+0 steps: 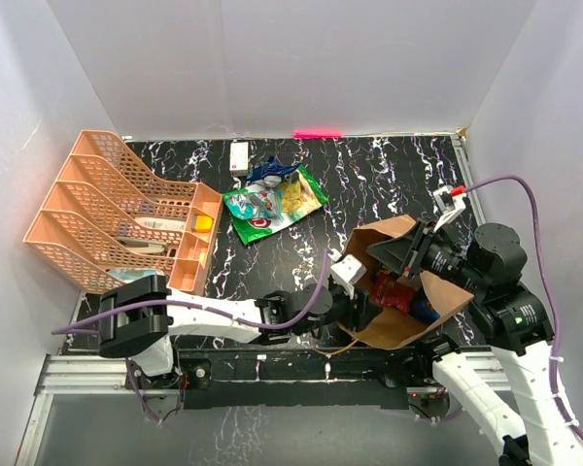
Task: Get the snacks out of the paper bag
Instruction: Take out the snack from the paper bag.
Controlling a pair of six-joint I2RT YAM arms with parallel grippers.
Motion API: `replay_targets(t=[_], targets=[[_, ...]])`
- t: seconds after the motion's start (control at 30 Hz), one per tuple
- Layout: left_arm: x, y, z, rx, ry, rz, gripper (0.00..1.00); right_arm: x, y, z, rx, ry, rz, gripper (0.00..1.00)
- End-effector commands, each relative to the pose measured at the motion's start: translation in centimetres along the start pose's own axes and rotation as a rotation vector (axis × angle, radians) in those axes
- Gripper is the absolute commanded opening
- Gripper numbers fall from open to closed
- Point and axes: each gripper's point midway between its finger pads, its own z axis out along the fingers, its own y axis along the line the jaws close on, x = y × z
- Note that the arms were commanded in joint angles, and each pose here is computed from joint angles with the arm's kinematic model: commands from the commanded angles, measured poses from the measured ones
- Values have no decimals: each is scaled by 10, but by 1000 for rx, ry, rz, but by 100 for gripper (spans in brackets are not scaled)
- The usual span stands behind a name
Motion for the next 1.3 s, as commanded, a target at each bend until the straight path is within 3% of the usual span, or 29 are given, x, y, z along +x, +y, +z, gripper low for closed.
replay_targets(t=[0.0,0.1,0.27,0.4,0.6,0.97,1.27], targets=[[-2,-10,15,14,3,13,43,-16,22,-5,-72,-26,-91,8],[2,-7,28,6,-9,72,36,-14,25,-7,-87,-17,-94,8],[3,12,45,-109,-20,139,34,-19,30,-11,-92,-41,-101,8],[15,26,59,-140,-57,216,51,-25,32,-15,-80,-67,-111,8],[25,41,81,-177,-35,251,56,-28,35,-19,-75,-72,-125,8],[17,81,102,-394,-28,361,83,-28,29,-18,-40,-66,-128,8],[31,100,131,-417,27,361,87,-23,20,-17,-8,-54,-118,8]])
